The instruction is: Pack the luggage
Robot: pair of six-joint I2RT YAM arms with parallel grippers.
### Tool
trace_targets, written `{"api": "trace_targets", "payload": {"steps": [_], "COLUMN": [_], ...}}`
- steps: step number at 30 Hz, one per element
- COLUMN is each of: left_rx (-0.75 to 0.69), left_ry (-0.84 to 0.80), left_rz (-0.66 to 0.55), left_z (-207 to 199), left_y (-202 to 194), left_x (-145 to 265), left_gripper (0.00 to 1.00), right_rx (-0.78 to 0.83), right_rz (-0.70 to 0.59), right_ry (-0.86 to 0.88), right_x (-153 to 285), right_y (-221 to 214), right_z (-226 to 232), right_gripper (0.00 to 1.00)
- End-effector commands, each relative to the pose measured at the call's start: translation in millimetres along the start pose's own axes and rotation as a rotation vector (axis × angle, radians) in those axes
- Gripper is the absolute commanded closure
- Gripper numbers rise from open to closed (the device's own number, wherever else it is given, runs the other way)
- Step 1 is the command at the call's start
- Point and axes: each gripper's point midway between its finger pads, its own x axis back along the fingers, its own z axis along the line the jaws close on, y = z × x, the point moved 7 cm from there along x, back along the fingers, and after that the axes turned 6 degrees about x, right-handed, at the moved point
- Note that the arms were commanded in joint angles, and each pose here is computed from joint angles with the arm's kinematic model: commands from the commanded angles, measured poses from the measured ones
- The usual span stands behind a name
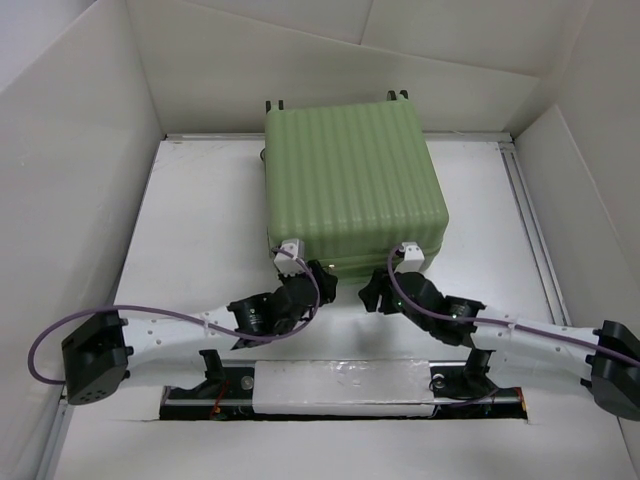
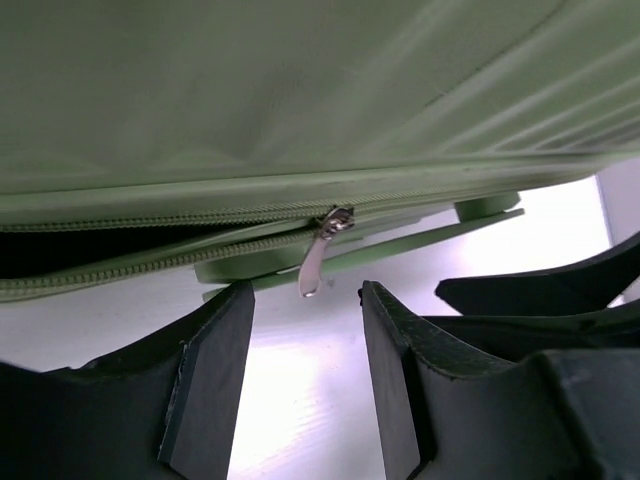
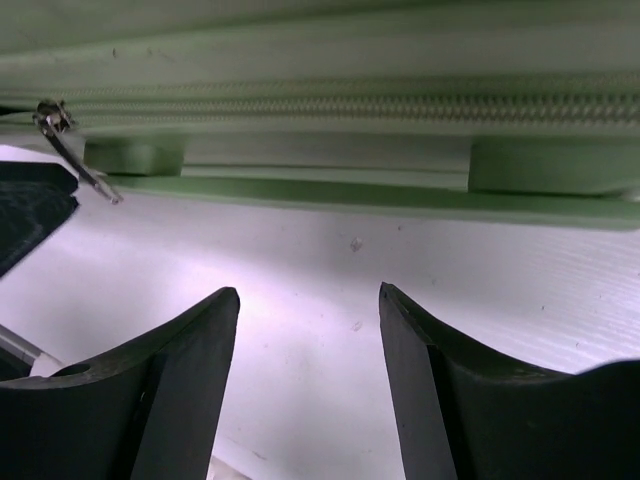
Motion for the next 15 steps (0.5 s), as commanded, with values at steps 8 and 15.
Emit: {"api": "trace_targets", "payload": {"steps": [8,15], "left_rx": [-0.001,-0.001], "left_ry": [-0.026,-0.02], "left_rz": [-0.042,-0.061], "left_z": [-23.8,-25.2], "left_y": [7.9,7.7], "left_x": [-23.9,-32.4], "left_gripper": [0.58,0.8], "right_rx": [-0.027,-0.067], "right_rz": [-0.084,-0.114], "right_ry": [0.104,0.069], "right_x": [-6.7,-12.1], "right_y": [23.5,24.1], "right_z": [19.4,8.4], "right_gripper": [0.37,0.33]}}
